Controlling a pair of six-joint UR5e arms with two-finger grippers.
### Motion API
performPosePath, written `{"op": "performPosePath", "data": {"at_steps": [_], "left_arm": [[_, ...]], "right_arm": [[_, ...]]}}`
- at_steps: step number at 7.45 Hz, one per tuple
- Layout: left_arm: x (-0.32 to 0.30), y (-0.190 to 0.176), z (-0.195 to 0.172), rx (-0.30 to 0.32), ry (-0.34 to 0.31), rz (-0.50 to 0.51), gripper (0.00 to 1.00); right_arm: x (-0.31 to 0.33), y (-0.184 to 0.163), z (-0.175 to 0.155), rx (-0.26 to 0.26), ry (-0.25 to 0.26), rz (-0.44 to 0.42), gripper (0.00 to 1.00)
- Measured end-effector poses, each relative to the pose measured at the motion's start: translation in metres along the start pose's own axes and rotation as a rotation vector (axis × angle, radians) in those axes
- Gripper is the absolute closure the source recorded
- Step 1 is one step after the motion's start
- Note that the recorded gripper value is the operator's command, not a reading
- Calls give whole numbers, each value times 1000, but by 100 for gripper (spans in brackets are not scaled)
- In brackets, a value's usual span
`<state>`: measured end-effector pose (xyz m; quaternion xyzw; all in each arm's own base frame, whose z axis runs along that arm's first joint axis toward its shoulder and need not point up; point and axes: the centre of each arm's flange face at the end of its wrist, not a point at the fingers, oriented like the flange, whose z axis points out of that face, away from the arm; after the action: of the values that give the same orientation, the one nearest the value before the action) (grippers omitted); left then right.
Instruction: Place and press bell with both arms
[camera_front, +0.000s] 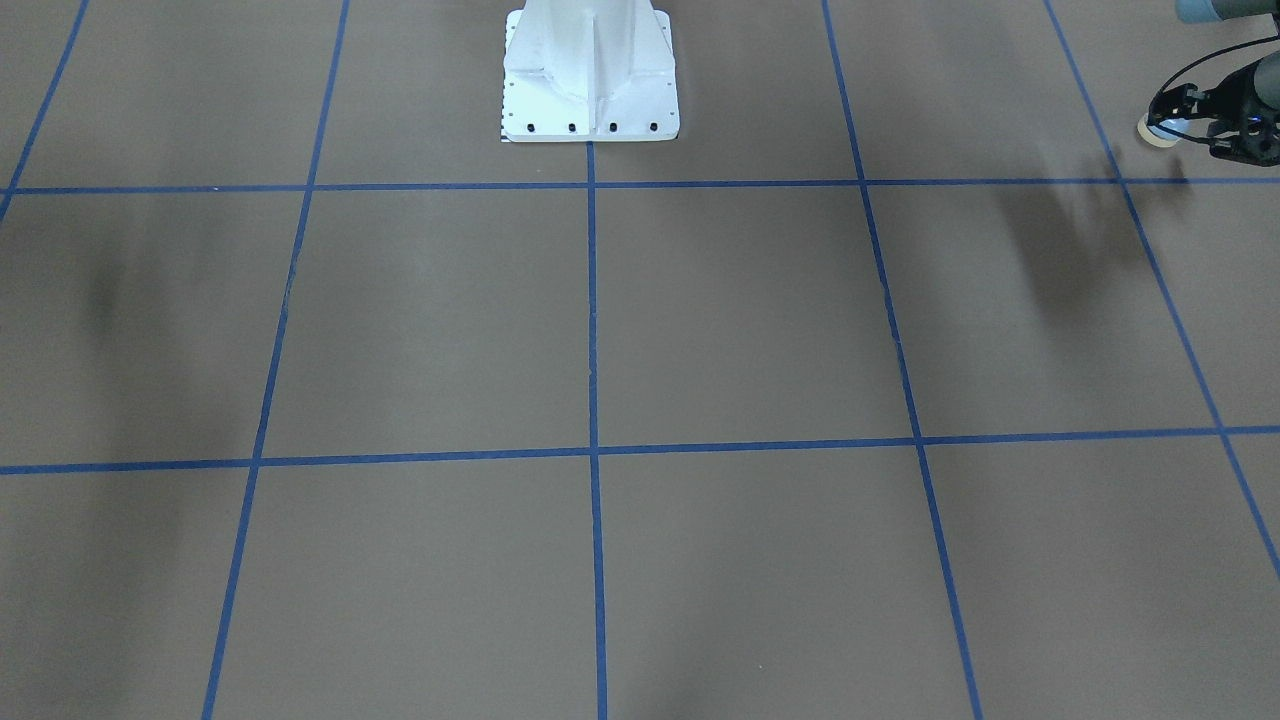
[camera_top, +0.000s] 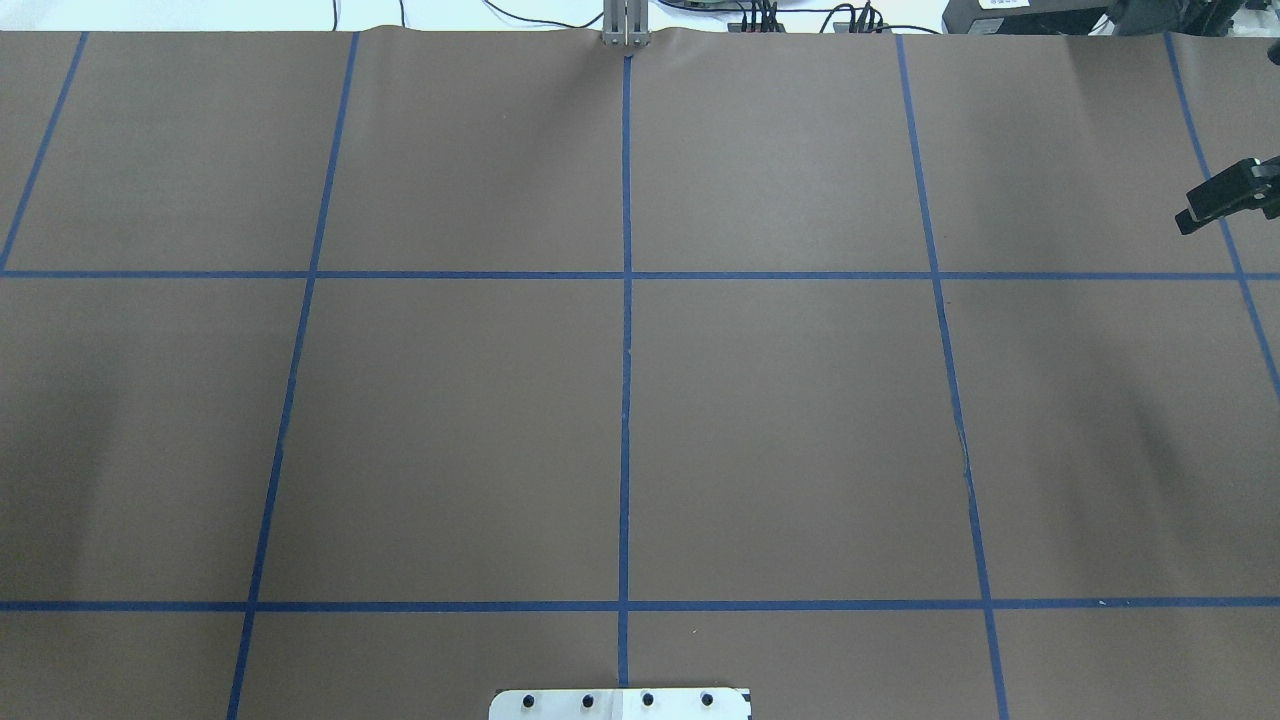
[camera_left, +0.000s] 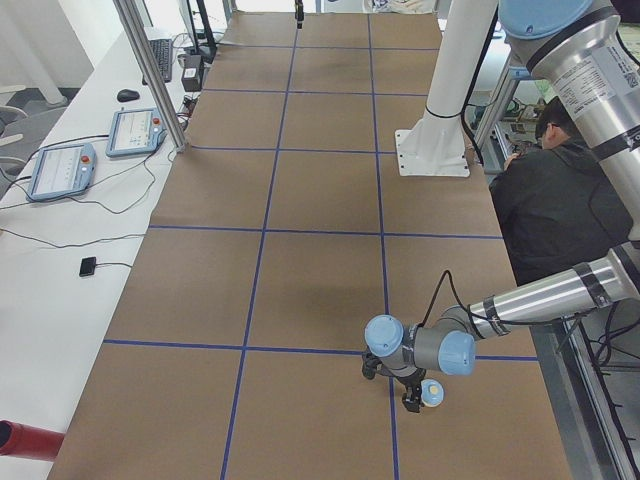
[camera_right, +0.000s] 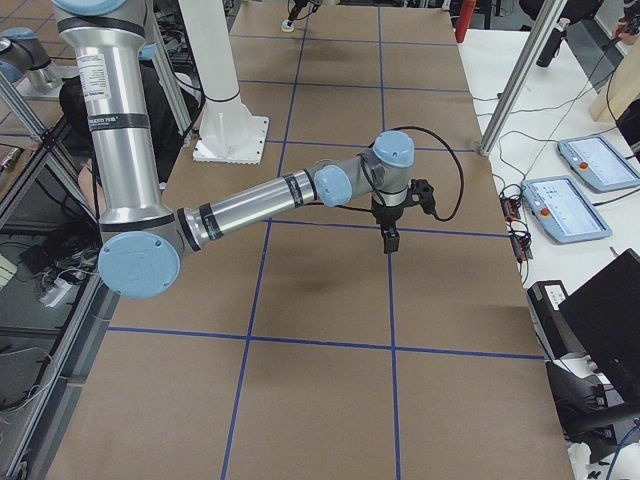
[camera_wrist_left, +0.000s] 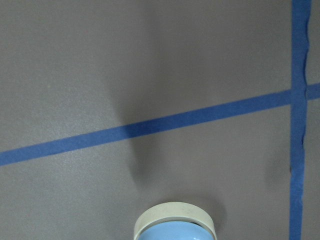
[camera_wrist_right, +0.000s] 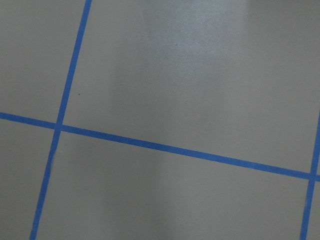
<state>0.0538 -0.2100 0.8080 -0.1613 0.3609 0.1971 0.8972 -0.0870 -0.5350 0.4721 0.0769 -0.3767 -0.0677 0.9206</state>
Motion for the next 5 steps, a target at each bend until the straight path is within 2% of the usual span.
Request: {"op": "performPosePath", "data": {"at_steps": [5], "left_arm": [[3, 1, 18, -68, -17, -15, 0]], "right_arm": [[0, 1, 1, -3, 1, 0, 0]]}}
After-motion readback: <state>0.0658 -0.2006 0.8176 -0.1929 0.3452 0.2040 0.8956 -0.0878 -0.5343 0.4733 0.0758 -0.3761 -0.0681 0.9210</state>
